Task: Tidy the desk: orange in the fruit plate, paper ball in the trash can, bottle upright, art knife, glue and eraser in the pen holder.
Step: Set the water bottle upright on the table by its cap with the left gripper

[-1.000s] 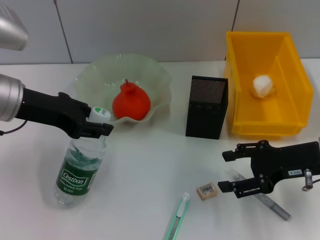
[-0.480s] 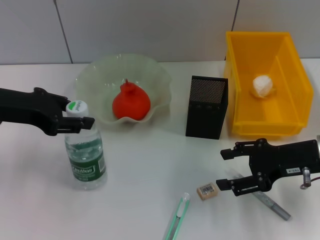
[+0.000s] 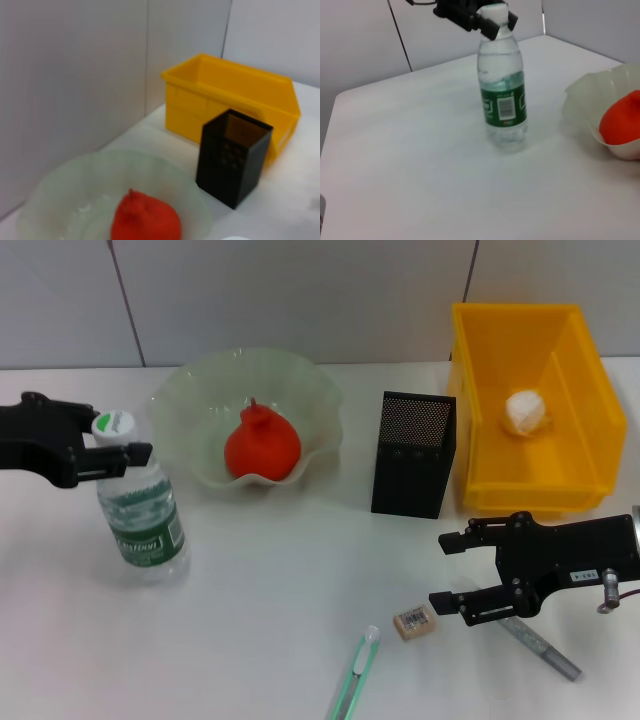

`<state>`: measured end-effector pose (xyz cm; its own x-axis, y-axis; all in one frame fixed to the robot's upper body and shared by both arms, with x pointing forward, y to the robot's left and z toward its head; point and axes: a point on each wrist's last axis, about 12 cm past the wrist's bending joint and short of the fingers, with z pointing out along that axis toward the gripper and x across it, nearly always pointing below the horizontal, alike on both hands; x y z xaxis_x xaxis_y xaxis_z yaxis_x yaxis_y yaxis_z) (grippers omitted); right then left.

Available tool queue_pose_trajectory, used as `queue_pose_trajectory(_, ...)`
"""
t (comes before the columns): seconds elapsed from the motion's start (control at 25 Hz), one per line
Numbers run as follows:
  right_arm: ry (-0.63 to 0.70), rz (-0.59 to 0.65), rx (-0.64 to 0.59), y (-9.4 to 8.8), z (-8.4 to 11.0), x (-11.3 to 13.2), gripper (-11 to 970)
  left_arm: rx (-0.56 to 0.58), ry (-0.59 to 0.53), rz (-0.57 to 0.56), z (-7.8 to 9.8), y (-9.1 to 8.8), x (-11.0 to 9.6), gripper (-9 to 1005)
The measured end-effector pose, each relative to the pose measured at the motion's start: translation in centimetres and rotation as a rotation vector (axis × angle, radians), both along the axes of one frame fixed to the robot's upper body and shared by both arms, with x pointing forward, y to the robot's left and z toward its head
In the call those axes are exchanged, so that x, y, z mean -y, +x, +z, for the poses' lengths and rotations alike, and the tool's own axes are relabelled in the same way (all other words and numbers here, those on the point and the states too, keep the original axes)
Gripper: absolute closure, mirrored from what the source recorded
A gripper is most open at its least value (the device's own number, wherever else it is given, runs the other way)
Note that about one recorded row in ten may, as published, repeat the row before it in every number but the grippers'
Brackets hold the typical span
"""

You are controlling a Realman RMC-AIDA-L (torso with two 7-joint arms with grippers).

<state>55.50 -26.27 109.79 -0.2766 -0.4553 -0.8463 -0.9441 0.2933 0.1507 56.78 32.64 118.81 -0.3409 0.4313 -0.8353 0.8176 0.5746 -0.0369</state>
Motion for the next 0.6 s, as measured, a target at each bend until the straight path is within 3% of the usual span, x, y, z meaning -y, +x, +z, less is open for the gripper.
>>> queue_pose_trajectory(0.32,0.002,-0.003,-0.004,0.0,0.0,0.0,144,0.075,-0.025,0.068,-0.3,0.3,-0.8,496)
queue_pose_trajectory(0.6,0.002,-0.004,-0.005,0.0,0.0,0.0,144,0.062,-0.044,0.110,-2.2,1.0,-0.6,484)
